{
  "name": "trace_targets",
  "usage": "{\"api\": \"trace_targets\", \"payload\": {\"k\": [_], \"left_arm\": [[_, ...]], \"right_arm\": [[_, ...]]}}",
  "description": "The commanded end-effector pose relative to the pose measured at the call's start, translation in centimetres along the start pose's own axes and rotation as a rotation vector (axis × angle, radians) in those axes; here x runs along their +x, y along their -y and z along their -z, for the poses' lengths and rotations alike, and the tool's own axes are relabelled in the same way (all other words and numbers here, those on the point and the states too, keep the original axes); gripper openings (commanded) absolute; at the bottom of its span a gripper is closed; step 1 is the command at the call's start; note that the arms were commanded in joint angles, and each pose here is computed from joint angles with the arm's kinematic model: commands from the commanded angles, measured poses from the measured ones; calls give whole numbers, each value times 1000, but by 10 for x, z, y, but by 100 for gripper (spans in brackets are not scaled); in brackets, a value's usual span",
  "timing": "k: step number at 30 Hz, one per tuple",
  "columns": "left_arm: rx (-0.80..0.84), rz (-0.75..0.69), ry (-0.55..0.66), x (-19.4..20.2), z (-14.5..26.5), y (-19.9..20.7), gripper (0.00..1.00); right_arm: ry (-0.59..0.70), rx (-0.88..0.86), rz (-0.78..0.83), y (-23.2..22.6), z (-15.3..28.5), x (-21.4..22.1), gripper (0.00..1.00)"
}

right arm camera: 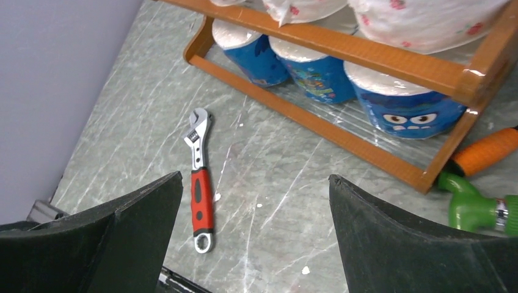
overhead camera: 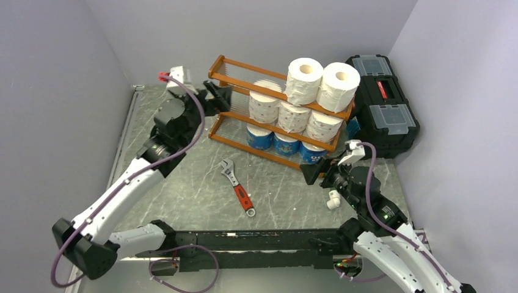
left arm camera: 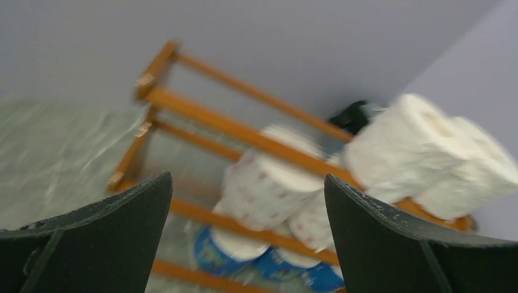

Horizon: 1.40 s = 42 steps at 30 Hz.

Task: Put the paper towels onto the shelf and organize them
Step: Reset both arms

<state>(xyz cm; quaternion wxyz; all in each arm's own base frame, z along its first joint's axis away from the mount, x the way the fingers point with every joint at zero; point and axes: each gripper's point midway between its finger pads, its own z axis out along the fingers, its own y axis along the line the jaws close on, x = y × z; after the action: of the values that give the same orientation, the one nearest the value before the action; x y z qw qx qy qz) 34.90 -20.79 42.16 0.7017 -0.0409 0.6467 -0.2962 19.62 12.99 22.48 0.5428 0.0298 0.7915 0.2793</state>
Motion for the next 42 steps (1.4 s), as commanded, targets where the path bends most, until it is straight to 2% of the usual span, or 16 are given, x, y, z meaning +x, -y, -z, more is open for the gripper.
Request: {"api": "trace_targets", "payload": {"k": [1, 6, 15, 17, 24, 31, 42], "left_arm": [[-432, 64, -275, 63, 60, -107, 99], [-610, 51, -392, 84, 117, -155, 99], [-721, 43, -424, 118, 184, -190, 99], [-776, 30, -441, 124, 193, -200, 99], [-819, 8, -543, 139, 205, -204, 99], [-738, 46, -489, 142, 203, -198, 99], [-741, 67, -463, 140, 206, -199, 99]], "right_arm": [[2, -117, -13, -27, -12, -5, 91], [-62, -107, -16, -31, -29, 6, 90], [-141, -97, 5, -35, -48, 18, 90], [-149, -76, -27, -35, -52, 16, 99], [-95, -90, -70, -37, -57, 11, 100], [-71, -67, -65, -31, -55, 9, 100], [-52, -62, -21, -31, -54, 1, 100]]}}
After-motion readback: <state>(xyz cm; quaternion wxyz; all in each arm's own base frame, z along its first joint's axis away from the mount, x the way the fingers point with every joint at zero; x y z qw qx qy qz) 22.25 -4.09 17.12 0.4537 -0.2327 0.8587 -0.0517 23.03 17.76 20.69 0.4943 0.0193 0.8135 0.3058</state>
